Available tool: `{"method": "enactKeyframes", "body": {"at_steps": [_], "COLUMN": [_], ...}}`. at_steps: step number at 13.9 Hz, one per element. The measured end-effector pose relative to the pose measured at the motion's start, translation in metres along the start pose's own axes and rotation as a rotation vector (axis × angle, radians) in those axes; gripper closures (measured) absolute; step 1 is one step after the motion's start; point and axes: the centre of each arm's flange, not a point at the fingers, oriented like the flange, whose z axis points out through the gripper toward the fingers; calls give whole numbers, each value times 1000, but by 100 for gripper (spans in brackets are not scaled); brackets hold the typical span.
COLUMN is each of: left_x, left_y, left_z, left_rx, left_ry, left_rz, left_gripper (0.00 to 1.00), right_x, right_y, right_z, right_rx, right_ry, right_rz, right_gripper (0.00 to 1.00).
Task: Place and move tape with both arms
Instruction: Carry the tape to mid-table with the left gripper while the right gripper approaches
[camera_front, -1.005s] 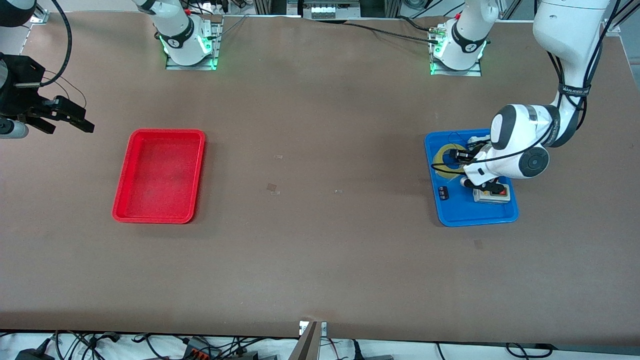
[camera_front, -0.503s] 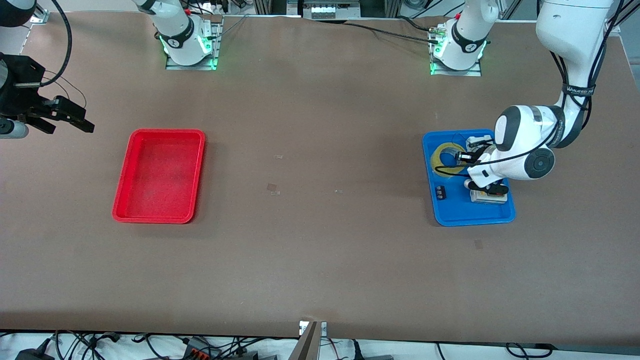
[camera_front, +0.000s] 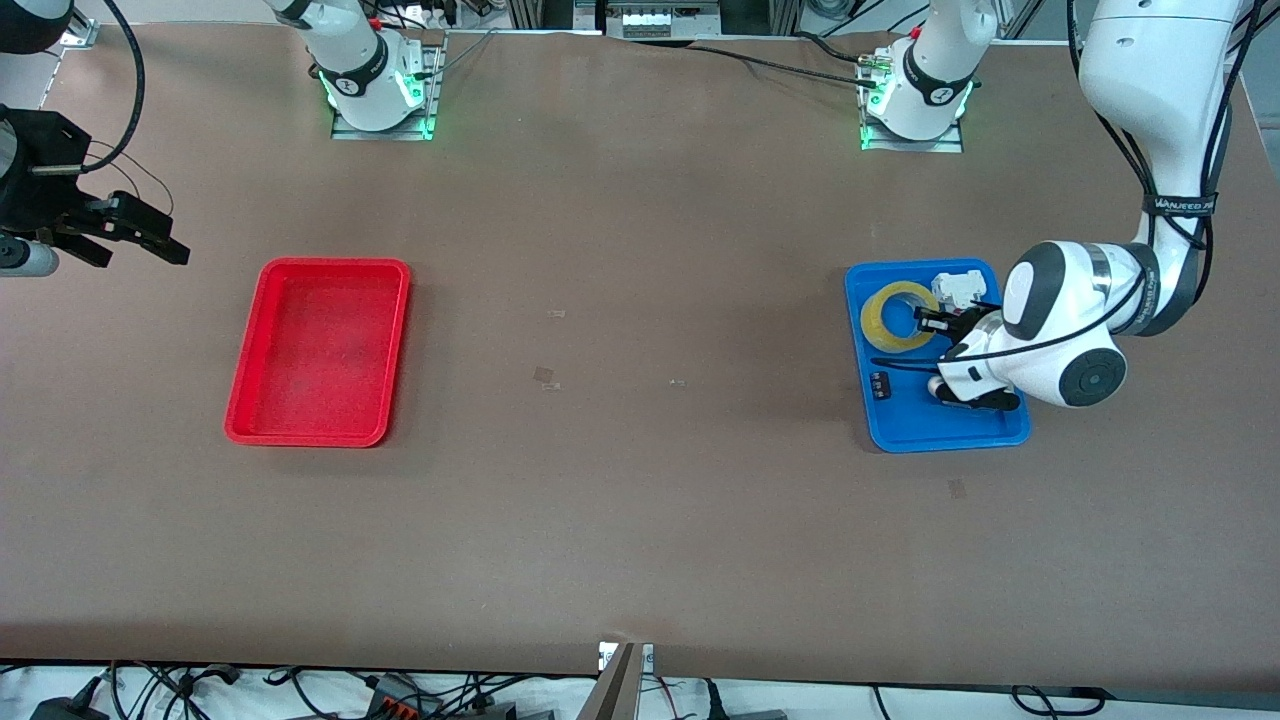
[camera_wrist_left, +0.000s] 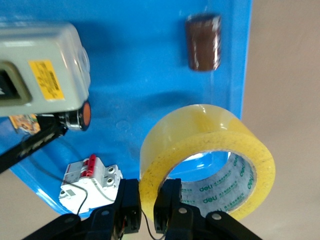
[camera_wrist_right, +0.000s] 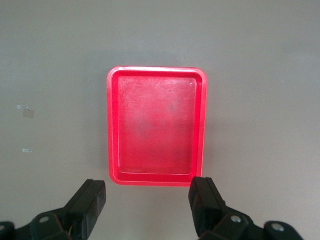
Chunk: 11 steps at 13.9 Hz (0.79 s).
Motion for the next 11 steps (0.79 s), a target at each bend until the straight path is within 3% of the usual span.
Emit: {"method": "enactKeyframes", "body": {"at_steps": [3,6,11], "left_x": [7,4,24], "left_y": [59,155,291], "left_z": [-20,-32,-6], "left_rx": [4,-81,-119], "left_ry": [43,63,59], "left_rz": [-97,-219,-411], "left_gripper": [83,83,83], "right_x": [0,1,8], "right_y": [-6,-7,-24], "right_z": [0,2,20], "right_rx": [36,46,48], "right_ry": [0,-6,-43], "right_rz": [0,1,-33], "right_gripper": [0,0,0]}}
